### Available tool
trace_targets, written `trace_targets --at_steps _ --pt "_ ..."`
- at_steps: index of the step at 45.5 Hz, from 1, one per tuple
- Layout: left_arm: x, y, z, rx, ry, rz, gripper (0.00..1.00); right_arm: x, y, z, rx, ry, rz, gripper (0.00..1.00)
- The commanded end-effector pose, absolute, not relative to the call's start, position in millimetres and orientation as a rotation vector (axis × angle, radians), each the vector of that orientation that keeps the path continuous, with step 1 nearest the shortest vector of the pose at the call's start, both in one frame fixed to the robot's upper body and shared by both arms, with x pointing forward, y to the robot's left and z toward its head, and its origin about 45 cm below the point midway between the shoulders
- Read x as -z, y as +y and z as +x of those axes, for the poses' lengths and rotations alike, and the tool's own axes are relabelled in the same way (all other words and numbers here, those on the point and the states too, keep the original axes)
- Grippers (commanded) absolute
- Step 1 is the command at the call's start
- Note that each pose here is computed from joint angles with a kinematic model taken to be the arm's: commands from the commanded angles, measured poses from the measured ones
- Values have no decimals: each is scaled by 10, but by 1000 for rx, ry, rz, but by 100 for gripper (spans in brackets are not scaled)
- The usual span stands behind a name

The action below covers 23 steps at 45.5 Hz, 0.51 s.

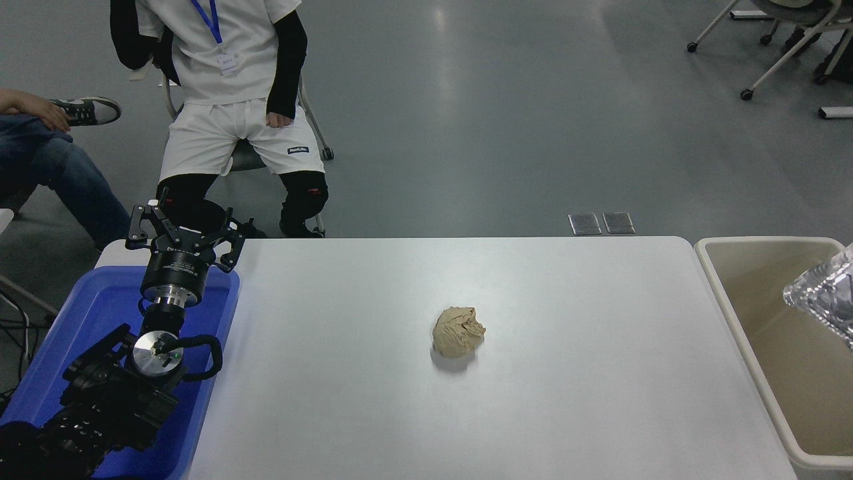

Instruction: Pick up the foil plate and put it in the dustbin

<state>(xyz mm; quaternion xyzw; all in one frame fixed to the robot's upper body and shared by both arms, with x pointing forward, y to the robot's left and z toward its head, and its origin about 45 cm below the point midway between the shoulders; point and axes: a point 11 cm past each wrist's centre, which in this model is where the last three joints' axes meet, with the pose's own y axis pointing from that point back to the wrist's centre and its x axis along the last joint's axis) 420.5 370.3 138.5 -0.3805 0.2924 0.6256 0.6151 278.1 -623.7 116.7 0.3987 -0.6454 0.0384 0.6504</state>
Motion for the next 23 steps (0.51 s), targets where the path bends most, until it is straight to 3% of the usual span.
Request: trace_targets --at_steps 1,23 --pt "-1385 3701 4206 -1441 674 -878 99 -986 -6129 2677 -101 -1538 849 0" --pt "-1385 3701 4206 -1441 674 -878 99 -958 -6103 2658 -111 -1557 830 0"
